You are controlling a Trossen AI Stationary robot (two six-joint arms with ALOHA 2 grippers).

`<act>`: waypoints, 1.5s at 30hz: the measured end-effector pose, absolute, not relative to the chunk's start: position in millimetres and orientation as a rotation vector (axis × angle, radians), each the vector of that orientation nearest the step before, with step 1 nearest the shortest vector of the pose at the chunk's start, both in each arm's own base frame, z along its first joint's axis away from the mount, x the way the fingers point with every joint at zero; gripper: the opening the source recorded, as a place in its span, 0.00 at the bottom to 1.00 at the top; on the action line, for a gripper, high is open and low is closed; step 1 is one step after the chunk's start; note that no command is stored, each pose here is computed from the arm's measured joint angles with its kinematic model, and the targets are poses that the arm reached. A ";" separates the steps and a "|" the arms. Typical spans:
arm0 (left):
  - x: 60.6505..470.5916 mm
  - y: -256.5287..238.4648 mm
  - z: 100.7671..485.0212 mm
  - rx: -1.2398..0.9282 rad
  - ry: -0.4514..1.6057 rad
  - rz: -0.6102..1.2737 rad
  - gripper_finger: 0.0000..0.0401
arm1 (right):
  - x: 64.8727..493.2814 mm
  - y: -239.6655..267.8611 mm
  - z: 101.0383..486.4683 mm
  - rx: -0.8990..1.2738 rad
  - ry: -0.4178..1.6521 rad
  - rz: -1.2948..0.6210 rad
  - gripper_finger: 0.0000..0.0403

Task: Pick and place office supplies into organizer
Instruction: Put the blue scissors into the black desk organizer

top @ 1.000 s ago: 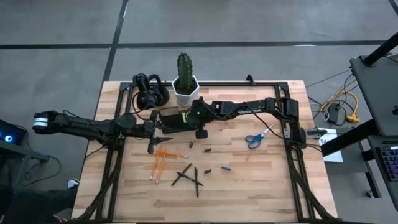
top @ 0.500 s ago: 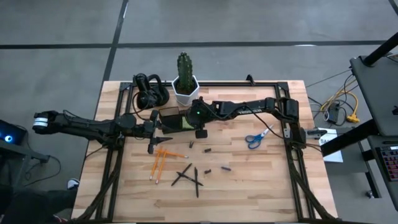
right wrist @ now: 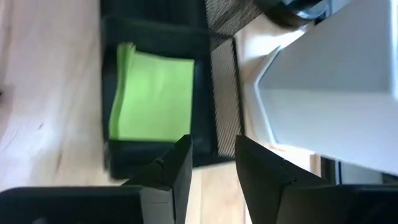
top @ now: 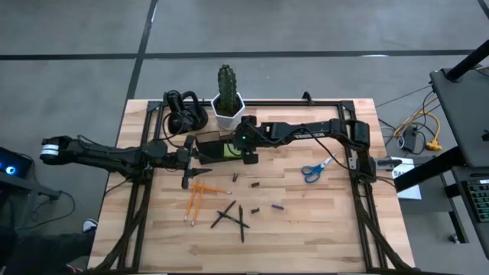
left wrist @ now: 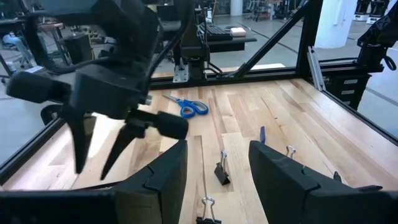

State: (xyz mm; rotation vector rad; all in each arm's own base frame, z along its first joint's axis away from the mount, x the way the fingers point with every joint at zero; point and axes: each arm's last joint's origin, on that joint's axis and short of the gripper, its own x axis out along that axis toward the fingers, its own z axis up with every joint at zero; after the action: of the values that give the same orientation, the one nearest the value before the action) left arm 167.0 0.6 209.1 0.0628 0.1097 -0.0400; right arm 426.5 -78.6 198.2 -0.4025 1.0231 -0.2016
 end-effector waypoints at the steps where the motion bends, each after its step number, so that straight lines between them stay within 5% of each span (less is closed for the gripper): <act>1: 167.0 0.6 209.0 0.063 0.110 -0.040 0.39 | 425.1 -77.0 198.4 -0.404 1.037 -0.195 0.27; 17: 166.9 0.5 208.4 0.063 0.117 -0.040 0.39 | 381.0 -22.0 258.4 -0.332 1.069 -0.140 0.19; 28: 166.9 0.6 208.5 0.062 0.116 -0.040 0.39 | 344.8 25.4 245.9 -0.372 1.045 -0.001 0.18; 45: 166.9 0.6 208.8 0.062 0.113 -0.039 0.39 | 263.8 30.6 220.8 -0.230 1.214 -0.074 0.18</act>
State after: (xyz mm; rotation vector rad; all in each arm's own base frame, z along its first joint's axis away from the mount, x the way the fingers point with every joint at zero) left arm 166.9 0.6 208.8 0.0624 0.1126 -0.0388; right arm 263.8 30.6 220.8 -0.2301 1.2140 -0.0741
